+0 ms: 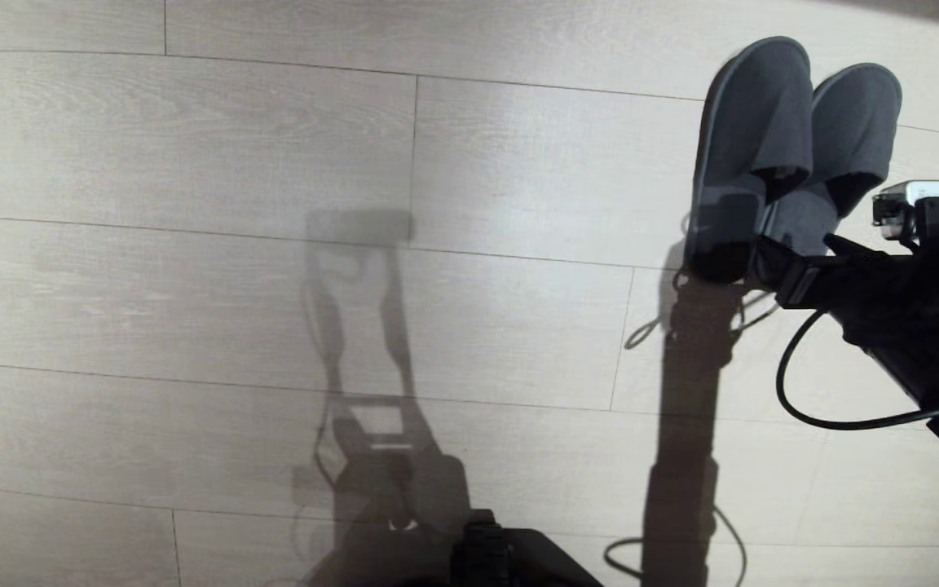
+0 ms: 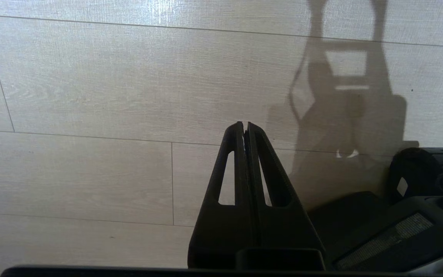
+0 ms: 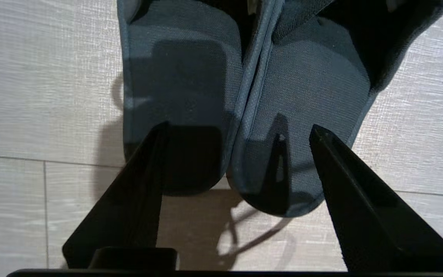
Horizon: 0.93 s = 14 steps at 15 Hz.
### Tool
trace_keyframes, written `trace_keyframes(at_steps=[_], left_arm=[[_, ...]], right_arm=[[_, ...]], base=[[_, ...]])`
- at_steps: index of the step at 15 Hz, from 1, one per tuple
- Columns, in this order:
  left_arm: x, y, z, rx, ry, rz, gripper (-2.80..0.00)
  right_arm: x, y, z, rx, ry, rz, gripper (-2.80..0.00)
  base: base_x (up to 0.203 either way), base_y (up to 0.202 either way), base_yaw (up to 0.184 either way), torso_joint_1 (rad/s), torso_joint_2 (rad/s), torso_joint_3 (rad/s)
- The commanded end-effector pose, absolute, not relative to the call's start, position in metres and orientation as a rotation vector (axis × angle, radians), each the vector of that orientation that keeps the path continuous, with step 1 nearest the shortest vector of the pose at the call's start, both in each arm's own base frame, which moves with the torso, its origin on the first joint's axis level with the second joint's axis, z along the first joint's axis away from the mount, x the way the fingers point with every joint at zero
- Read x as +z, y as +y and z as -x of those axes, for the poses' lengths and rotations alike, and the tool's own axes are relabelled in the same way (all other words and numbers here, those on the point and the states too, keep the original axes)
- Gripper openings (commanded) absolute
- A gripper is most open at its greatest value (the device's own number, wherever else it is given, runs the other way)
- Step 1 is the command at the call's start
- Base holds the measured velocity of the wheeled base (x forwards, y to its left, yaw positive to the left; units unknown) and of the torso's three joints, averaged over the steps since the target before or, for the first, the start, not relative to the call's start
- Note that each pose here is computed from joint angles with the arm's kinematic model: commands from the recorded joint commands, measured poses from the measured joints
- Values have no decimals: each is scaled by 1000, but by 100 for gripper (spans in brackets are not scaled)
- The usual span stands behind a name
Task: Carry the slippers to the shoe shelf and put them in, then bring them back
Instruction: Pick up the slippers on the floor
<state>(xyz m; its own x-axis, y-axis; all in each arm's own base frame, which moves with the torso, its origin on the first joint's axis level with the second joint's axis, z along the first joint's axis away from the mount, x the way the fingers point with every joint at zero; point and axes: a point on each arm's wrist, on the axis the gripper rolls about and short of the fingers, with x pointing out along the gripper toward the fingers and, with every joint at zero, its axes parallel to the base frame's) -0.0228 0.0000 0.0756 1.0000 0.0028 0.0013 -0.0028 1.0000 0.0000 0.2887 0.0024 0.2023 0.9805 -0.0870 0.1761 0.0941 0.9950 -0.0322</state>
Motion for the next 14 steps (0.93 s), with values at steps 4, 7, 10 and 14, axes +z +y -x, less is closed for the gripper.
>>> trace_keyframes(at_steps=[4, 7, 10, 14], left_arm=[[76, 0, 23, 4, -3, 0, -280], [76, 0, 23, 3, -3, 0, -280], [76, 0, 23, 3, -3, 0, -280], [76, 0, 23, 5, -3, 0, -280]], right_arm=[[195, 1, -328, -97, -256, 46, 0], [206, 1, -338, -97, -346, 47, 0], [222, 1, -344, -105, -411, 80, 0], [213, 0, -355, -109, -397, 80, 0]], base=[[0, 0, 0, 0, 0, 0], [0, 0, 0, 0, 0, 0], [0, 0, 0, 0, 0, 0], [0, 0, 0, 0, 0, 0]])
